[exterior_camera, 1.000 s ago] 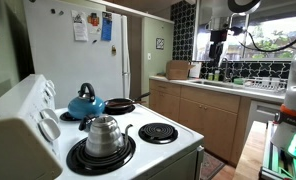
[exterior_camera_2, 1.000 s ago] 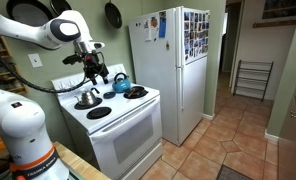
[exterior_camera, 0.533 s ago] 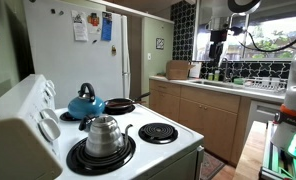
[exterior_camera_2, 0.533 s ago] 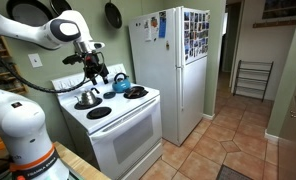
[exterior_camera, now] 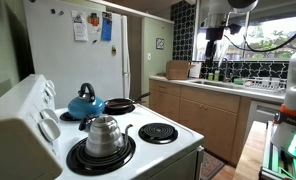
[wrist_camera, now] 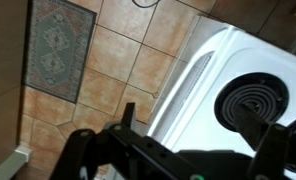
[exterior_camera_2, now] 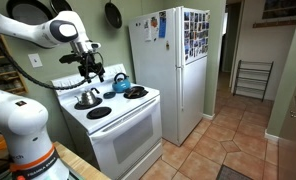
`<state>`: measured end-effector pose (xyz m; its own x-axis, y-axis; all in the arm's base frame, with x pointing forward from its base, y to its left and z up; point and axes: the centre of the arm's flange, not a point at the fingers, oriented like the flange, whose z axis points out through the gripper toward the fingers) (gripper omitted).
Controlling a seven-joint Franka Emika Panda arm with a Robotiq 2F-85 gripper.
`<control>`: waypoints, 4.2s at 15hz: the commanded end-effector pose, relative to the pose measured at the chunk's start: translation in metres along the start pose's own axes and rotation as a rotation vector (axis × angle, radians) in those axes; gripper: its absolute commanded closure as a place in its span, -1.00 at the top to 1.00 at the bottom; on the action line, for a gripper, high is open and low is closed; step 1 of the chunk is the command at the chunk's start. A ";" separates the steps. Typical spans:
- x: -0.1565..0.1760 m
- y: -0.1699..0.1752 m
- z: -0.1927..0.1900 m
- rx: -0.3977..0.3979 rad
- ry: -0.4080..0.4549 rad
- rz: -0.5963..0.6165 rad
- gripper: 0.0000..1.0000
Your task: Pick up the silver kettle and put it on the bottom left cooker on the stove
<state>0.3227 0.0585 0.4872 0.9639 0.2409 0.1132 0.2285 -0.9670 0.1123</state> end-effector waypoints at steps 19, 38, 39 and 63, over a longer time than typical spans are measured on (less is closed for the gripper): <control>0.191 -0.290 0.078 0.233 -0.015 -0.699 1.00; 0.240 -0.328 0.105 0.220 0.040 -0.694 1.00; 0.244 -0.332 0.106 0.231 0.041 -0.692 1.00; 0.296 -0.414 0.166 0.153 -0.063 -0.487 1.00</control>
<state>0.5266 0.5034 0.3184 0.7265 0.6856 0.0475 0.6872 -0.7254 -0.0406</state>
